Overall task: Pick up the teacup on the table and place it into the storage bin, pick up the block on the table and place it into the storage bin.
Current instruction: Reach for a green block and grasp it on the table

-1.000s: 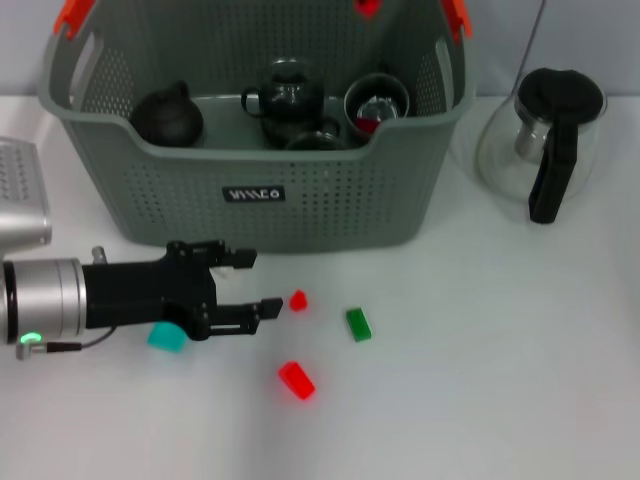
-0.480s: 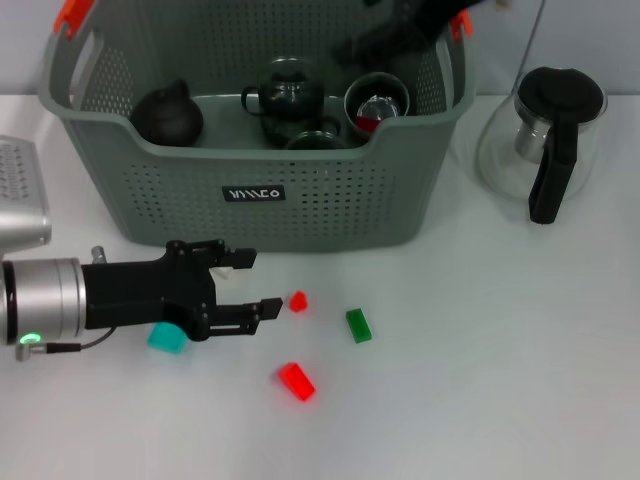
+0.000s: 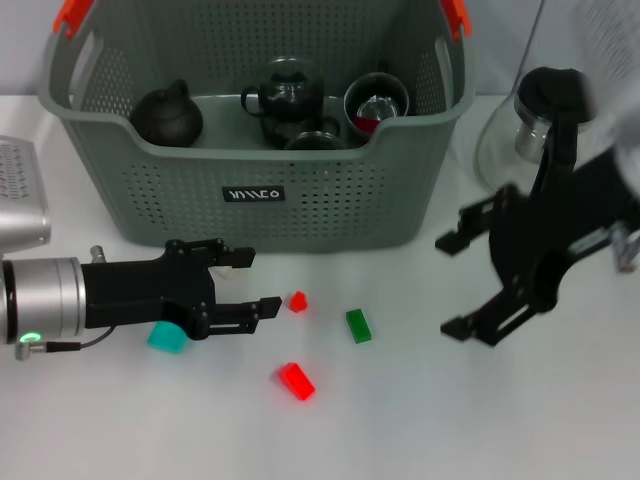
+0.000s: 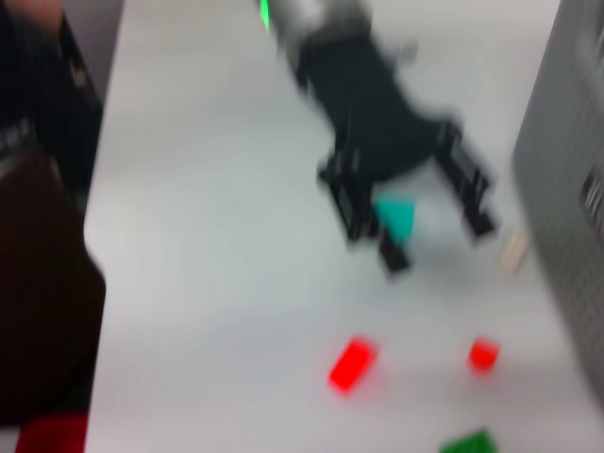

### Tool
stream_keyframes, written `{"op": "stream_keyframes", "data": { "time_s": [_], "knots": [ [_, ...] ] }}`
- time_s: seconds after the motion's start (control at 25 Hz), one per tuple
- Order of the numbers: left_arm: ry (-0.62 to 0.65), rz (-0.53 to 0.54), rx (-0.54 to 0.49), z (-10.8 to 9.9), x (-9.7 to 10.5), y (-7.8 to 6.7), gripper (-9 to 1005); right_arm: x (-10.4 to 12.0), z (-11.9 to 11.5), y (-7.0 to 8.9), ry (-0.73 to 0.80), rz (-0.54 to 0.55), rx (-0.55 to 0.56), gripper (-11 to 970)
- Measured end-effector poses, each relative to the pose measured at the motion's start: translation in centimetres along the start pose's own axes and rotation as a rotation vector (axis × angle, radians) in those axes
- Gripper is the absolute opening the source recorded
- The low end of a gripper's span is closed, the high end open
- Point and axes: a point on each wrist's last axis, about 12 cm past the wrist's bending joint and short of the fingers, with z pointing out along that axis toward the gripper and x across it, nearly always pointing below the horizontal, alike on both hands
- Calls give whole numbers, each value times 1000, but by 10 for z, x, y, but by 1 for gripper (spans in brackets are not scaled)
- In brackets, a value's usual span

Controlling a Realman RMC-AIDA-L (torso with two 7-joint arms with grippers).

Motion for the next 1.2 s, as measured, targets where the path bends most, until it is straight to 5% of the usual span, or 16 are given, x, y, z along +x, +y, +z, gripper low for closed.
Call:
{"op": "stream_keyframes", "data": {
  "time_s": [0.6, 1.2],
  "knots": [
    [-8, -23, 8, 4, 2, -3, 751, -6, 126, -30, 219, -112, 20, 943],
    [-7, -31, 6, 3, 4, -4, 751, 1, 153, -34, 156, -135, 45, 937]
  ]
}}
